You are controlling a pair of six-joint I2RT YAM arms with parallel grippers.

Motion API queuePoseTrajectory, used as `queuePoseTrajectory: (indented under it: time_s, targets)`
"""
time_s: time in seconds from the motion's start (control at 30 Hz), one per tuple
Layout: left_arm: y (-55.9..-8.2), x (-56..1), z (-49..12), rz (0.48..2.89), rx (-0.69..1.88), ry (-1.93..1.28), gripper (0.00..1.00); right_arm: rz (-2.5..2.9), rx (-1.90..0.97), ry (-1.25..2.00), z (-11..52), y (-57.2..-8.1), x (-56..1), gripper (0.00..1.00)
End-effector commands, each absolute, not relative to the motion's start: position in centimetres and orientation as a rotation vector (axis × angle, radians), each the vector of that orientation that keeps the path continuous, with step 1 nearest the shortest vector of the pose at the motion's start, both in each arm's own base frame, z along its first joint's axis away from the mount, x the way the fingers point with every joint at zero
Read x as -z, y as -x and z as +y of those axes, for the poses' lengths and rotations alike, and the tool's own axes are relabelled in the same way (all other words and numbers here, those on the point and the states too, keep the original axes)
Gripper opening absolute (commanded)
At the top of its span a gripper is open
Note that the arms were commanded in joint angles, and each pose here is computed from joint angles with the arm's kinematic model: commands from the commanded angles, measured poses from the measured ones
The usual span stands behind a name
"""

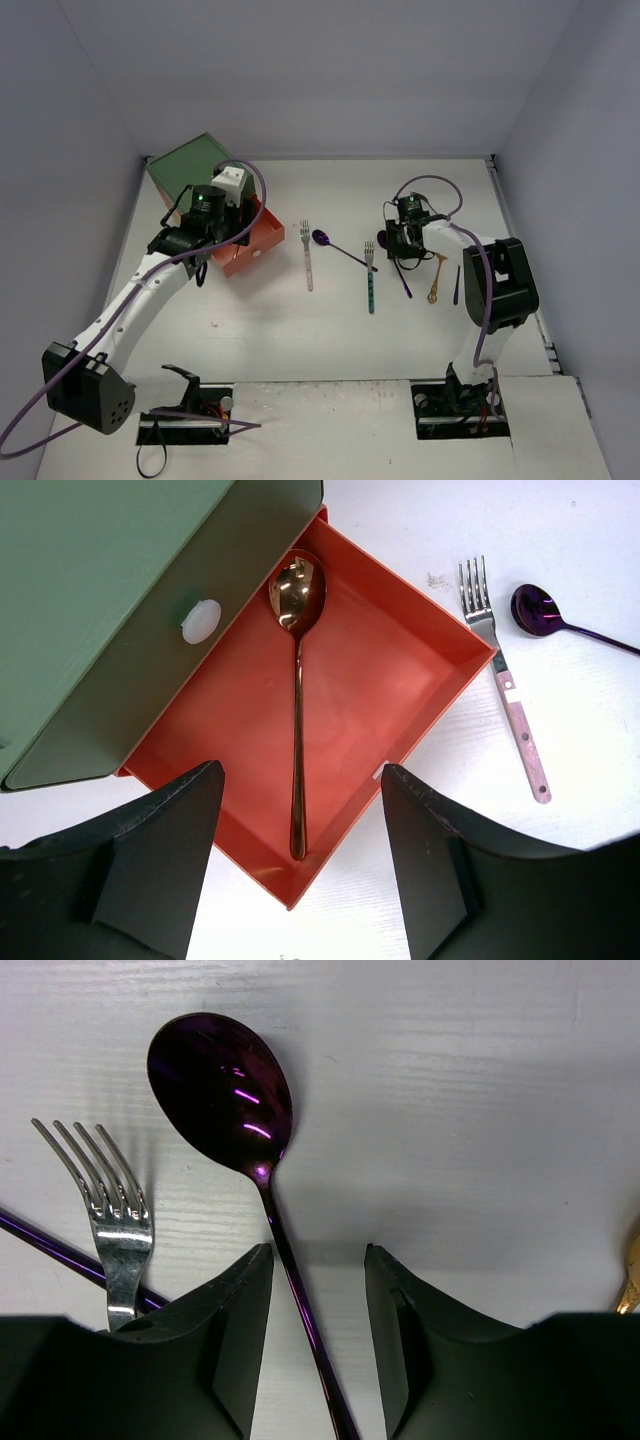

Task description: Sort the eating utensils into containers

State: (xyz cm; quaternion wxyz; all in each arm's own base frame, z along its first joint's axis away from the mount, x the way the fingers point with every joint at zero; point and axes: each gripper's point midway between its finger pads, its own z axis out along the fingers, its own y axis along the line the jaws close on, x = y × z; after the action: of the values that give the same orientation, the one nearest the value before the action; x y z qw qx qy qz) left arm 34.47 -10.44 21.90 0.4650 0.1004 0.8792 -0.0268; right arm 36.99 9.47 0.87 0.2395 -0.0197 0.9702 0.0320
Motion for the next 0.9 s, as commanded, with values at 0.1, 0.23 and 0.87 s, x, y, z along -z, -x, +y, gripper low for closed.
queuePoseTrajectory:
  time_s: [0.1,0.23,0.87]
  targets:
    - [-35.2,-23.2,-11.2,2.115,0.127,-0.226,0.61,2.665,-0.084,0.070,10.0,-37.4,-0.6,0.15]
    - [-34.8,-24.1,-12.8,2.091,0.237,-0.231,0.61,2.608,-0.087,0.067,10.0,-38.4,-2.6,0.00]
    - [-28.2,-31.8,-27.7,1.923,0.791,-0.228,0.61,2.034,-0.662,0.028,20.1,-34.4,-25.6,0.00]
